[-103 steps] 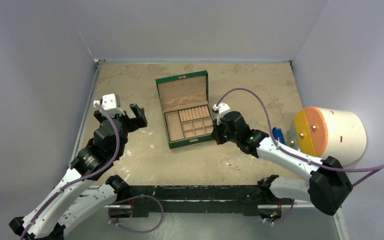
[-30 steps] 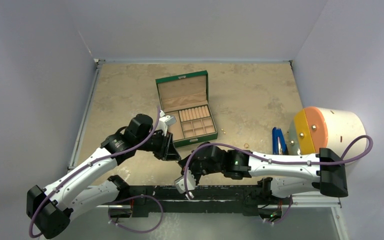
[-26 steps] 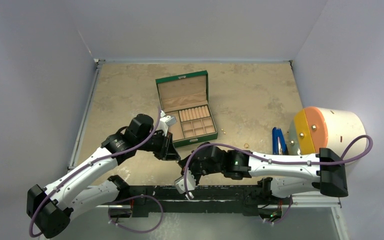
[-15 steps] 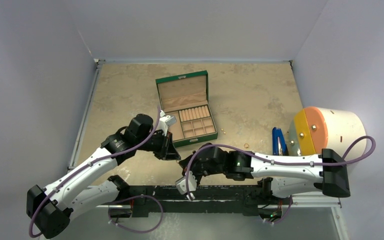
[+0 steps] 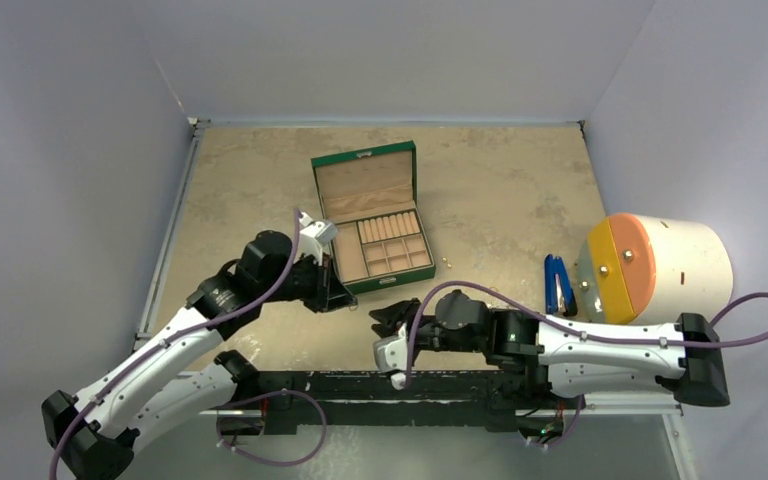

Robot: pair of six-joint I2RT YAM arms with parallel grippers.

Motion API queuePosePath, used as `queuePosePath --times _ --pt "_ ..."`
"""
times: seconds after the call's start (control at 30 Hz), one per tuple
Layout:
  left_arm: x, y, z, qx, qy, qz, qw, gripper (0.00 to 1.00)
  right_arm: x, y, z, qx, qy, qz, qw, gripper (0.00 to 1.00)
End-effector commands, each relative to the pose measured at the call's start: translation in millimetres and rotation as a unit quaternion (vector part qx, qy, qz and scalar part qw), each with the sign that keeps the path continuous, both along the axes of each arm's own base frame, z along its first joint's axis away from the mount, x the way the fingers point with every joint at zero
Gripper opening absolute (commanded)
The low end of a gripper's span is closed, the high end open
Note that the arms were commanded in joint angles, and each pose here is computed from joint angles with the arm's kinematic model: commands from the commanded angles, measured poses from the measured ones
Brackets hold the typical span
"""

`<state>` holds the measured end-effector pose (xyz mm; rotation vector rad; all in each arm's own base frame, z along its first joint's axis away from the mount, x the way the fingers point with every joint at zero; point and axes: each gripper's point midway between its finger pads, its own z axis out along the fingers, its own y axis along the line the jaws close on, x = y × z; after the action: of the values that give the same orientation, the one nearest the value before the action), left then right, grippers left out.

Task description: Organize the mixed jewelry

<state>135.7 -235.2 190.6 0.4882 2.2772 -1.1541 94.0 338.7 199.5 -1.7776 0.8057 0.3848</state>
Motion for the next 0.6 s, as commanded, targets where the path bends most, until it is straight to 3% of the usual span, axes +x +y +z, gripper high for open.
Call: queuePosePath --times 0.0,0.1,0.2,0.43,0.57 --pt "26.6 -3.0 46.4 -0.057 -0.081 0.057 0.993 0.0 27.7 -9.1 31.6 0.114 0.117 -0.156 0.974 0.36" --pt "30.9 -2.4 70.5 -0.089 -0.118 0.069 0.987 0.0 45.5 -18.1 35.3 0.163 0.197 -0.237 0.937 0.44" --pt "33.0 -1.3 93.0 -0.126 -0.149 0.08 0.978 0.0 48.1 -17.6 37.7 0.198 0.299 -0.257 0.897 0.48" --pt "28.5 -1.0 134.7 -0.218 -0.192 0.089 0.953 0.0 33.8 -6.2 67.8 0.261 0.46 -0.183 0.829 0.49" --pt "25.5 2.3 155.5 -0.257 -0.212 0.094 0.938 0.0 21.5 0.1 86.0 0.272 0.505 -0.137 0.808 0.49"
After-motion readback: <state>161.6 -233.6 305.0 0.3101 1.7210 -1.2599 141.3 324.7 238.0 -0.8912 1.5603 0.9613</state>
